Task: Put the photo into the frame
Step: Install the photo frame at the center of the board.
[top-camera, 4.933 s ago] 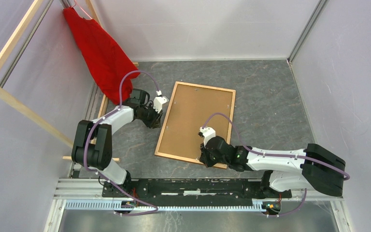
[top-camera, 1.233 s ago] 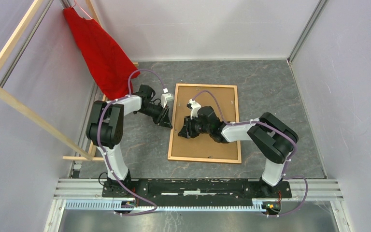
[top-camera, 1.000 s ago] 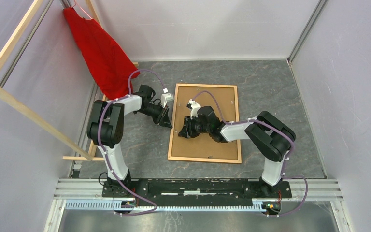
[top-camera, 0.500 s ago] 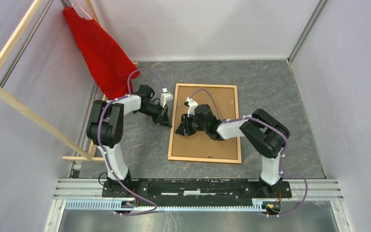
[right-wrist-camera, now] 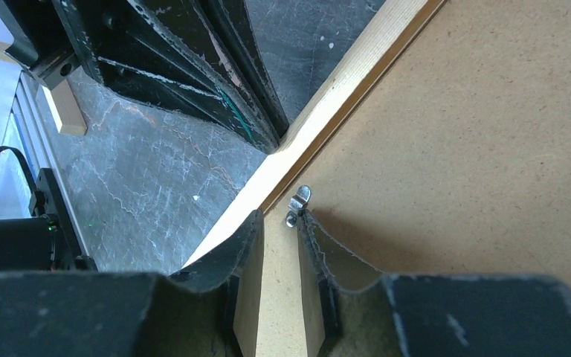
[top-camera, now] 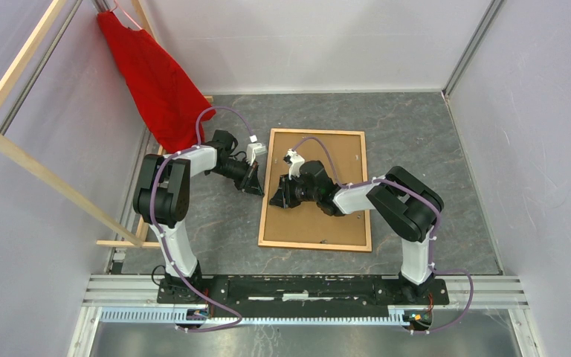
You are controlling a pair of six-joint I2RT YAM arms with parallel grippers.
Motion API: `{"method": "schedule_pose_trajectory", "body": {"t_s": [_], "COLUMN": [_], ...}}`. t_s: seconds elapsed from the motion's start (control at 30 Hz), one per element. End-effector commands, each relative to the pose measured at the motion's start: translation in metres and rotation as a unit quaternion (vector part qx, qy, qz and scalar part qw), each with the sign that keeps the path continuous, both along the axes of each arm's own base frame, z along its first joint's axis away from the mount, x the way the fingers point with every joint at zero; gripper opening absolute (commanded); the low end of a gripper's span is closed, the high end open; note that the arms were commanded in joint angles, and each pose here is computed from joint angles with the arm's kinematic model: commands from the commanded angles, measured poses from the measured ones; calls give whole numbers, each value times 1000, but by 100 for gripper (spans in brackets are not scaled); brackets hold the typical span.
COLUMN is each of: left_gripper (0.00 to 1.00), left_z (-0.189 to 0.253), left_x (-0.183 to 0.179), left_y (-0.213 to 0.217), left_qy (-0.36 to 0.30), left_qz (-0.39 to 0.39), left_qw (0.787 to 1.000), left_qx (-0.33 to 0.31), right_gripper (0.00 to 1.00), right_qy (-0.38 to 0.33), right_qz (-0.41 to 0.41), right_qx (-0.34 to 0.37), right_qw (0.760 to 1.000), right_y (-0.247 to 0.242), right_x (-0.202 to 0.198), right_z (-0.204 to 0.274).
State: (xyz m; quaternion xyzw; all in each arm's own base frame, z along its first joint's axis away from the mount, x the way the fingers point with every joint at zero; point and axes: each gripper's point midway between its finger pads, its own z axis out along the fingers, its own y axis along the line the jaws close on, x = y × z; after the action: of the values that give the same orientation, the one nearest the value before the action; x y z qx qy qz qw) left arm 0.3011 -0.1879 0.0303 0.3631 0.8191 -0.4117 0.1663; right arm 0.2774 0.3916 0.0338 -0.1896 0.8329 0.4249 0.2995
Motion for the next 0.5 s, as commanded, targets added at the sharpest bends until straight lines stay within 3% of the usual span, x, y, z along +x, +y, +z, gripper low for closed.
{"method": "schedule_pose_trajectory", "body": {"t_s": [0.0, 0.47], "left_gripper": [13, 11], "left_z": [-4, -5], "left_x": [2, 1], "left_y": [-3, -2], "left_qy": [-10, -13], "left_qz": [-7, -10], "left_qw": [1000, 1000], "left_qx": [1, 3], "right_gripper": [28, 25], "right_qy": [-2, 7], "right_qz": [6, 34], "right_qx": [10, 16], "right_qw": [1000, 999], "right_y": [7, 10], "right_x": [5, -1], "right_z": [0, -1]}}
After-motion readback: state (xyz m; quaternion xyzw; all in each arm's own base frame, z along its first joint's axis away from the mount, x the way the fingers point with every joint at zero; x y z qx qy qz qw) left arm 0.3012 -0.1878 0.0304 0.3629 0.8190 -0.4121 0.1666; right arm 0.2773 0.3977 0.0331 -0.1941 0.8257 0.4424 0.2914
